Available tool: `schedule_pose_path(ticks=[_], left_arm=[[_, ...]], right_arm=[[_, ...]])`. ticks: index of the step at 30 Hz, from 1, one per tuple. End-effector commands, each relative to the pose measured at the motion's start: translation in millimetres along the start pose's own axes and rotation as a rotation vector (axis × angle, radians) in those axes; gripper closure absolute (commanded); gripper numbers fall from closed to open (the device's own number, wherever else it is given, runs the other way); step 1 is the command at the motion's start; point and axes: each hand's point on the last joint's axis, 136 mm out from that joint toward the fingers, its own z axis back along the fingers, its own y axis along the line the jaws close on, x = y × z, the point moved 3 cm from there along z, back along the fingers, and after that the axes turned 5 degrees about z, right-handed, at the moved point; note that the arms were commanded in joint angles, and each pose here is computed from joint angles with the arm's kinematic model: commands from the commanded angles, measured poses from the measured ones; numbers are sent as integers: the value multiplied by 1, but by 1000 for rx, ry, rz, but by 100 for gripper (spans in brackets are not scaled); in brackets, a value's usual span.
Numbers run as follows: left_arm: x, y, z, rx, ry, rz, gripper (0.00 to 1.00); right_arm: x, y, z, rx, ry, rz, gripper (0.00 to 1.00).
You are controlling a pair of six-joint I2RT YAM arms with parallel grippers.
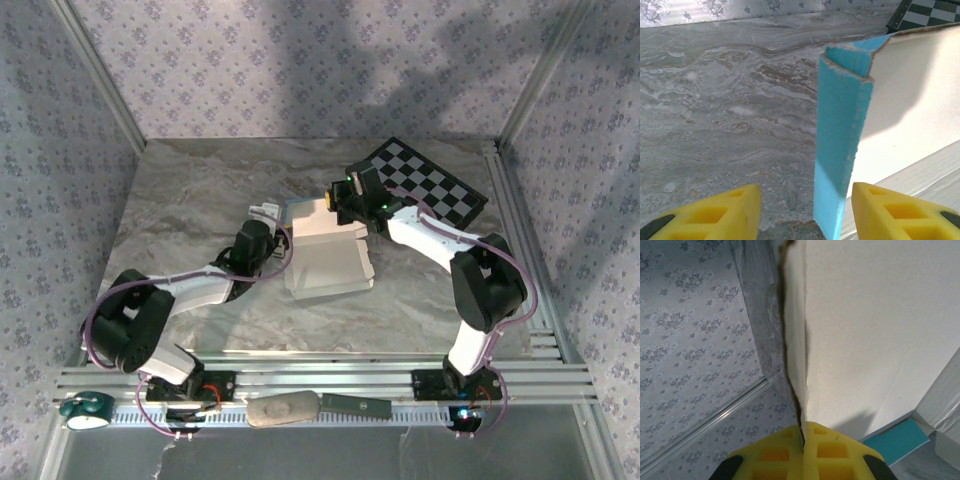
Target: Fold the paper box
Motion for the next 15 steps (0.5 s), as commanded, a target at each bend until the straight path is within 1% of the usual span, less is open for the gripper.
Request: schedule_pose_path(ticks=[1,4,10,12,15], left_arm=[[12,-10,-3,-32,-34,13,49],[9,-13,-5,-36,-29,5,49],[3,2,-29,99,3,-7,52],[2,9,-35,130,10,14,58],[1,12,-41,134,7,38,74]], right_arm=[[-1,3,3,16,6,18,100],[-1,3,2,18,10,18,100],[-3,1,0,25,21,24,100],[-3,1,-1,26,24,31,100],[-3,-2,-4,27,34,49,100]])
